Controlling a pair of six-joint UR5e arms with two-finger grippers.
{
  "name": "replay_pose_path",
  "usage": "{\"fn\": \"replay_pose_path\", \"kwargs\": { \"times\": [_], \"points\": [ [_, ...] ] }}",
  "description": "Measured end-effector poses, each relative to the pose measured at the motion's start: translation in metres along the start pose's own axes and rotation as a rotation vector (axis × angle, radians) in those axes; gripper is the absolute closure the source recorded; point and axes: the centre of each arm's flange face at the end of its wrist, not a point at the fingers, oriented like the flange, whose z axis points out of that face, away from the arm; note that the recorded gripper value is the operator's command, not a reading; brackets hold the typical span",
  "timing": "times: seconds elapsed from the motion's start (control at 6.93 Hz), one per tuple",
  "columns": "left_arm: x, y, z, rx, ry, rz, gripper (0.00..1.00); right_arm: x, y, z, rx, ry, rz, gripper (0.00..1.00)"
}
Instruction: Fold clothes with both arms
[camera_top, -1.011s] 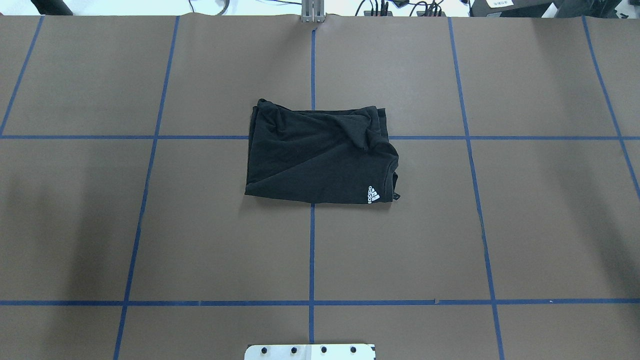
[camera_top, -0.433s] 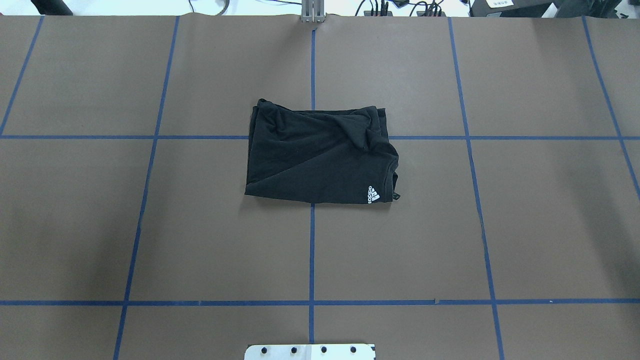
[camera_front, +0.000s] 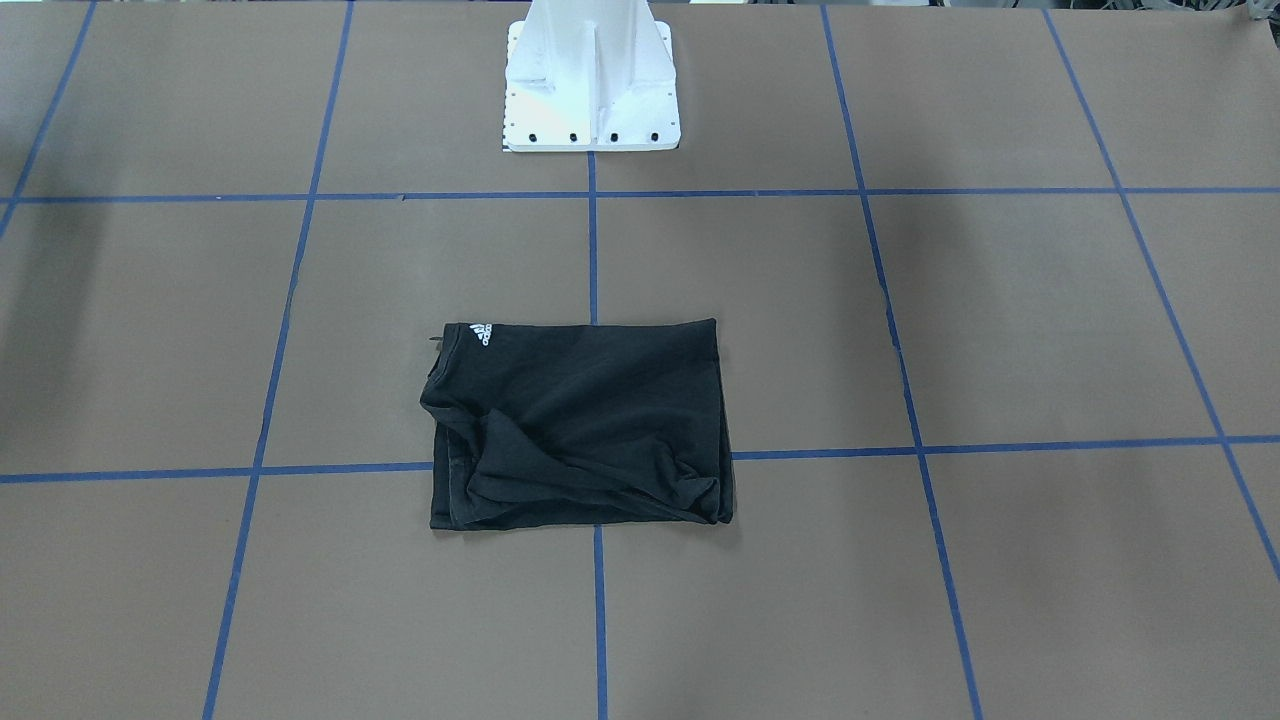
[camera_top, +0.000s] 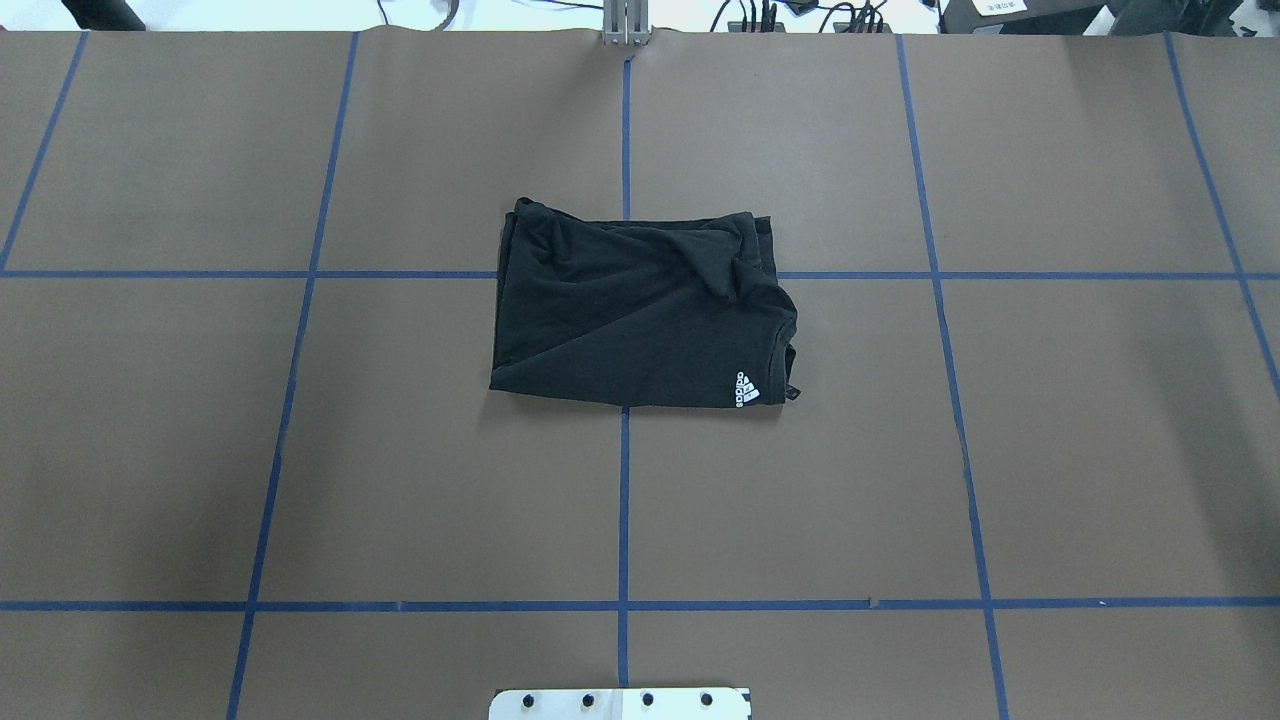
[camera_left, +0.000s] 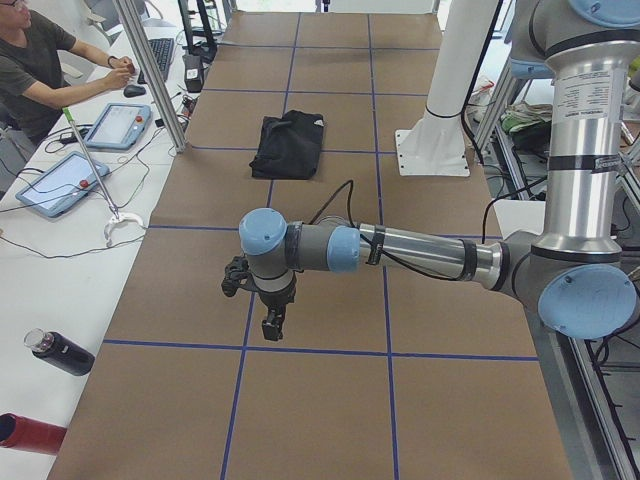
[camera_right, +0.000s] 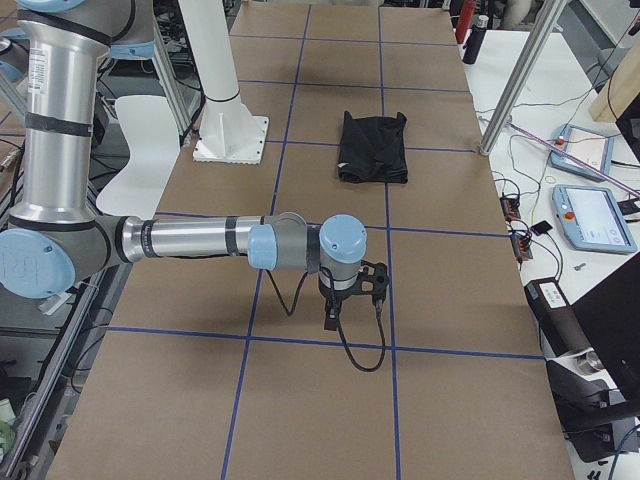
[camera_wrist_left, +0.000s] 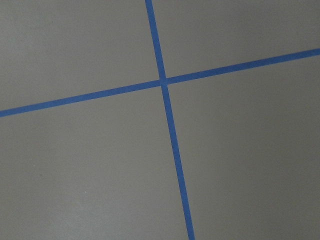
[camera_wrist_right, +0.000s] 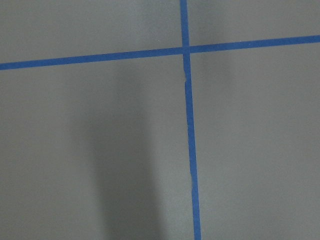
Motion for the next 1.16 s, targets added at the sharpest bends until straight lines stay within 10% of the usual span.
{"fn": "replay_pose_path", "kwargs": {
  "times": [1.16],
  "points": [
    [-0.036,0.006,0.02,0.014,0.016,0.077,0.0,0.026,0.012,-0.015,0.041,0.018,-0.034,0.0]
  ]
}}
